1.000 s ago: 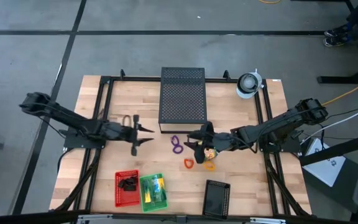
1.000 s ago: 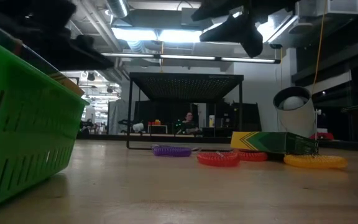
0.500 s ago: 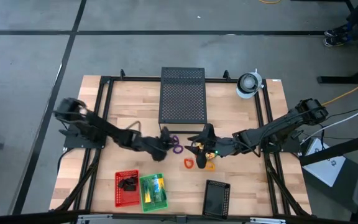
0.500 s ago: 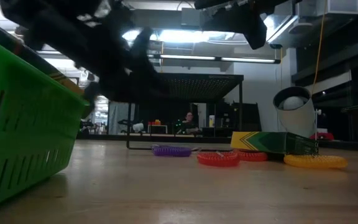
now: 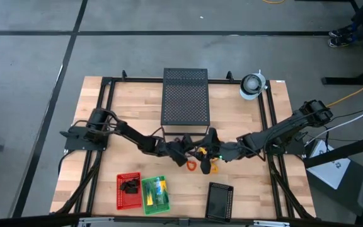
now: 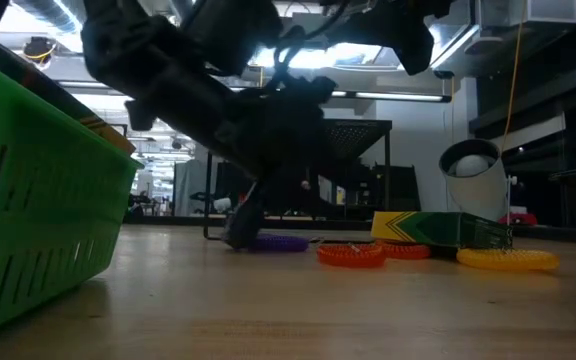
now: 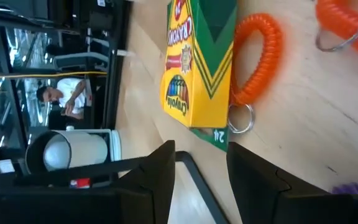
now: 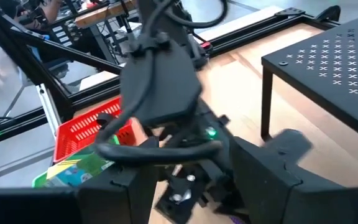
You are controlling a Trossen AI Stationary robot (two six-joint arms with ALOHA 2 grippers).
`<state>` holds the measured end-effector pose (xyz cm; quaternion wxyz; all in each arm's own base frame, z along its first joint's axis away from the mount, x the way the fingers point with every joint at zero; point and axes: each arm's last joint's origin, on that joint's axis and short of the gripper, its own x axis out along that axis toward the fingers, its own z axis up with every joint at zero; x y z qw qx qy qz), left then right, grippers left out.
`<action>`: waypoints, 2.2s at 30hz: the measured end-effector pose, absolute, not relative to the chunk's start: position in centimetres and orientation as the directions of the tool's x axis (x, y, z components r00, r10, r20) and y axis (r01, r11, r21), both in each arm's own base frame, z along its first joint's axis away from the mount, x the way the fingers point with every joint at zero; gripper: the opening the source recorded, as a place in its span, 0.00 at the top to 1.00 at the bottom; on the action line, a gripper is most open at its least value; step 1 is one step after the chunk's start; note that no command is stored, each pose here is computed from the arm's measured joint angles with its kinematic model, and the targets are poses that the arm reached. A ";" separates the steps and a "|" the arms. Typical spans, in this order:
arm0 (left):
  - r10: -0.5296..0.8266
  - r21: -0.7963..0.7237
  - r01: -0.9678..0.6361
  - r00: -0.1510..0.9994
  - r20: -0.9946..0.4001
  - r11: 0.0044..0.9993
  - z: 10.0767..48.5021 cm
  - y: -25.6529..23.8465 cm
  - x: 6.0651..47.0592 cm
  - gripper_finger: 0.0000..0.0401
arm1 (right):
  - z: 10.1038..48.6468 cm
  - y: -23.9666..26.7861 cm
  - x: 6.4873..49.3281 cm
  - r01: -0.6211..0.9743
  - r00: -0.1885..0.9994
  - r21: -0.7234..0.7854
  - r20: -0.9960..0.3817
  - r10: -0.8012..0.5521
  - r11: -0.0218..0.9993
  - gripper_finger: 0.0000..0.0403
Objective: Pick & Place Office Desk Supplies
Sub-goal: Put the crayon box into the green bin
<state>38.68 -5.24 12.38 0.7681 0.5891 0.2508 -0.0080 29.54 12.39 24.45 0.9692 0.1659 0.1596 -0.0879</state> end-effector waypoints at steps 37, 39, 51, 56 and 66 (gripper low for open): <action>0.227 0.748 0.634 0.713 -0.664 0.197 12.5 -3.3 40.9 0.65 | 25.8 13.5 29.7 0.067 0.976 0.338 -0.219 0.009 0.939 0.51; 0.240 0.752 0.630 0.713 -0.659 0.195 11.9 -3.1 41.1 0.65 | 25.8 13.5 29.7 0.067 0.976 0.338 -0.219 0.009 0.939 0.51; 0.242 0.729 0.649 0.687 -0.685 0.217 12.3 -1.8 42.5 0.65 | 25.9 13.5 29.7 0.053 0.977 0.347 -0.212 0.023 0.936 0.51; 0.321 0.740 0.619 0.667 -0.672 0.263 12.3 -0.6 42.5 0.65 | 25.8 13.5 29.7 0.061 0.977 0.350 -0.215 0.016 0.935 0.51; 0.351 0.736 0.611 0.647 -0.676 0.291 12.2 0.0 42.3 0.65 | 25.8 13.5 29.7 0.067 0.976 0.361 -0.217 0.014 0.930 0.51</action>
